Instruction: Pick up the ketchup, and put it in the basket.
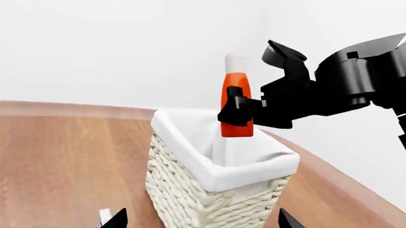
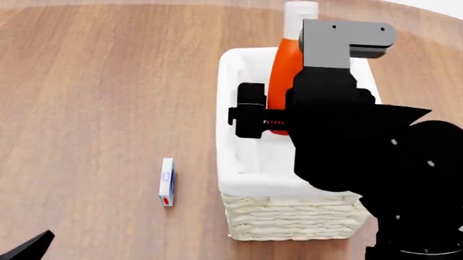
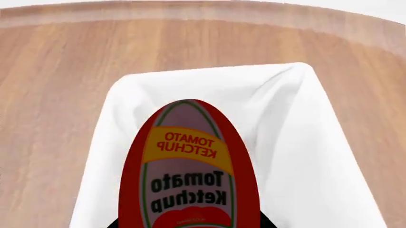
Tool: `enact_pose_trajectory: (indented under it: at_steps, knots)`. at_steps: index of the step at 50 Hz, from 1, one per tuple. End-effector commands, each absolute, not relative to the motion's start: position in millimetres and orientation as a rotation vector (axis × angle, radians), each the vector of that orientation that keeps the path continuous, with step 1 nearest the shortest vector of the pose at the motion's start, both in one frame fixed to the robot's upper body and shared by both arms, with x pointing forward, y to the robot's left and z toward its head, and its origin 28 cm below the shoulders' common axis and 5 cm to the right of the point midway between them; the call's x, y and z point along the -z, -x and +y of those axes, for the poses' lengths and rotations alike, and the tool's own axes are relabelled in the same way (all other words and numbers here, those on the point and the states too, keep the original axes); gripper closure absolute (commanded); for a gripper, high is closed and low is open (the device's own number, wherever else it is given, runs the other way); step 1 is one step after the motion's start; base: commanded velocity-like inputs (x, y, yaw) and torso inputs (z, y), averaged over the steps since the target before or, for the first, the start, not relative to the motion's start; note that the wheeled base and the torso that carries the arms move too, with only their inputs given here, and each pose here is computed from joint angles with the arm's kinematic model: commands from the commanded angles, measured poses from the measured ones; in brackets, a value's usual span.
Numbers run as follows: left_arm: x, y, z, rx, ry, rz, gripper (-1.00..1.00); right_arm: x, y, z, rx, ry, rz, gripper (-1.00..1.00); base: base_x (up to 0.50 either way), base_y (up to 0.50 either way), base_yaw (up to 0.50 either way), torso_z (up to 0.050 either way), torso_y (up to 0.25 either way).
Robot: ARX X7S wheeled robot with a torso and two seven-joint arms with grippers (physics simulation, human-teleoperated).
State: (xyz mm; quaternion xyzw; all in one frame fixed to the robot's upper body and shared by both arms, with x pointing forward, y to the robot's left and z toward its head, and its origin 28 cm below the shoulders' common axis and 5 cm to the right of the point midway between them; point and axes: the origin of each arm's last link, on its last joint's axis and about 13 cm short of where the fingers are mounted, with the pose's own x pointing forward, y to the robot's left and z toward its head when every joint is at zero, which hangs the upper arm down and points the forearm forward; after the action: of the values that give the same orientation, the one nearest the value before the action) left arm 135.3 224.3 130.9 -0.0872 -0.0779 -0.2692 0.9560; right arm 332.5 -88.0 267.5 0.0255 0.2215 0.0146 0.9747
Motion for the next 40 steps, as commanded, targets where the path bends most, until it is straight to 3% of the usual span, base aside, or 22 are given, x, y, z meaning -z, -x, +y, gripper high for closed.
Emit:
enact_pose_trajectory:
  at_steps: [1,40]
  knots:
    - [-130.0,-136.0,222.3,0.558,0.186,-0.149,-1.0,-274.2,-342.4,-88.4,-0.004,-0.126,0.533,1.0,0.0,0.0,0.0,0.0,0.0]
    - [-127.5,-136.6,218.9,0.582,0.19,-0.134,-1.0,-265.5,-370.6,-80.7,0.082,0.01,0.653,1.0,0.0,0.0,0.0,0.0,0.0]
